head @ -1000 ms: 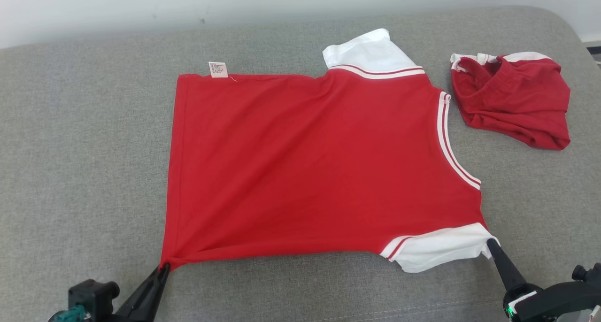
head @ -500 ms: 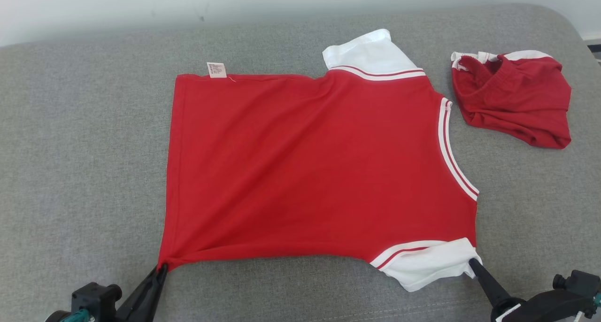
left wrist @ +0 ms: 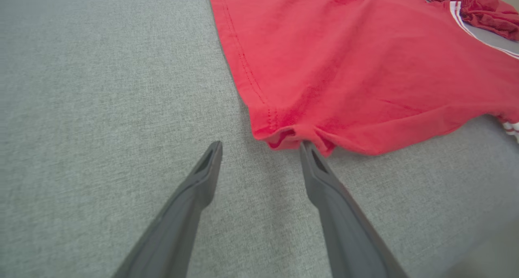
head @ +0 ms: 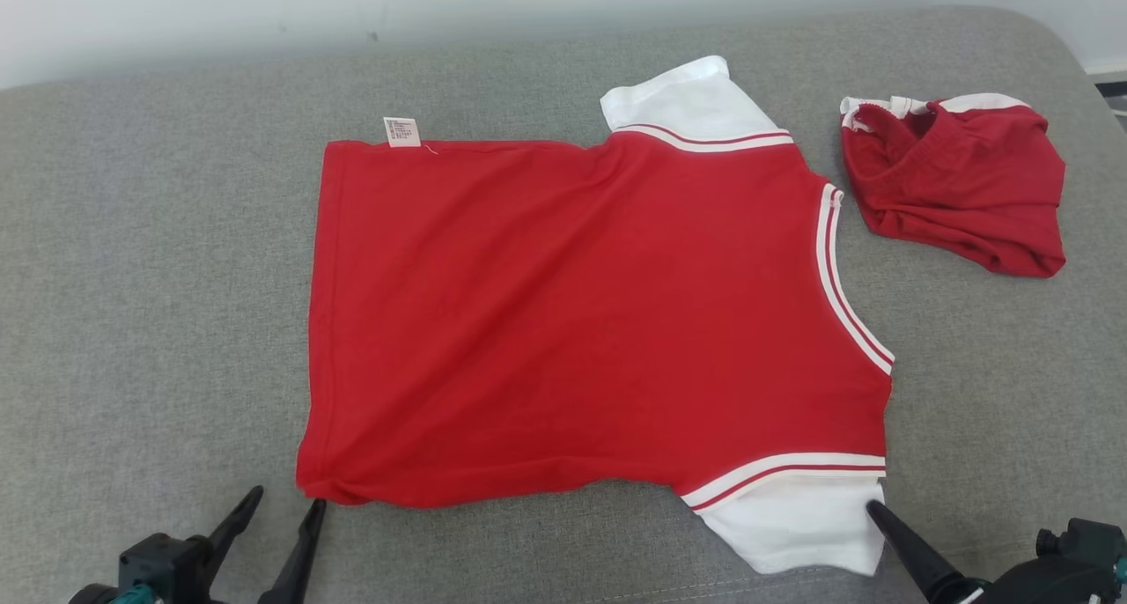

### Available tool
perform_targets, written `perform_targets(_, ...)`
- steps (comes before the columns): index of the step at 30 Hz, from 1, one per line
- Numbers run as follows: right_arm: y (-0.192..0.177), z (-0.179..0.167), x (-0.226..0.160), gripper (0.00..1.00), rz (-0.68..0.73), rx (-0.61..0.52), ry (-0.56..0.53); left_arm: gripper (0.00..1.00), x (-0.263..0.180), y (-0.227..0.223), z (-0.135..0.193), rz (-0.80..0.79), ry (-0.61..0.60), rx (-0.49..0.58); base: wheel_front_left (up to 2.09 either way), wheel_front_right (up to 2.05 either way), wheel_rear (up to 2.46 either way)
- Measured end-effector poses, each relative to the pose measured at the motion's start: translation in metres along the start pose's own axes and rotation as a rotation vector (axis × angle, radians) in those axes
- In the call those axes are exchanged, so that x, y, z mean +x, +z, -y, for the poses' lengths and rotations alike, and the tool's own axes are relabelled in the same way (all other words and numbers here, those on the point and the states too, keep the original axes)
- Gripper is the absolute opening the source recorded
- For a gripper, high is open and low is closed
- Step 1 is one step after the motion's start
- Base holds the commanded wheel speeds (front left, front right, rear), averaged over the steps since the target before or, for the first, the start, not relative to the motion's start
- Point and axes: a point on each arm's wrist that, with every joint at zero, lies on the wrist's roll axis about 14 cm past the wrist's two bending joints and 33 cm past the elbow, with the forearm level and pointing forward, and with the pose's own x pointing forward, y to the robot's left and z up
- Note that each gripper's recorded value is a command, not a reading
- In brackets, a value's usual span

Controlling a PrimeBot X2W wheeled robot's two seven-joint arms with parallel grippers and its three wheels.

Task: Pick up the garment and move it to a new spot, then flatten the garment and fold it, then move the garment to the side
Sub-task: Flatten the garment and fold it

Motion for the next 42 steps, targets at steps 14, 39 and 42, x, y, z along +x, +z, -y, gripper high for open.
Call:
perform_targets(14, 0.032, -0.01, -0.019, 1.0, 0.111, -0.021, 0.04, 1.0, -0.006, 0.033, -0.011, 0.118, 0.08, -0.024, 0.0, 0.0, 0.0)
perform_targets(39, 0.126, -0.152, -0.039, 1.0, 0.682, -0.493, 0.325, 1.0, -0.01, 0.138, 0.025, 0.489, 0.08, -0.064, 0.0, 0.0, 0.0)
perform_targets(42, 0.134, -0.156, -0.044, 1.0, 0.734, -0.571, 0.291, 1.0, -0.012, 0.146, 0.024, 0.521, 0.093, -0.084, 0.0, 0.0, 0.0)
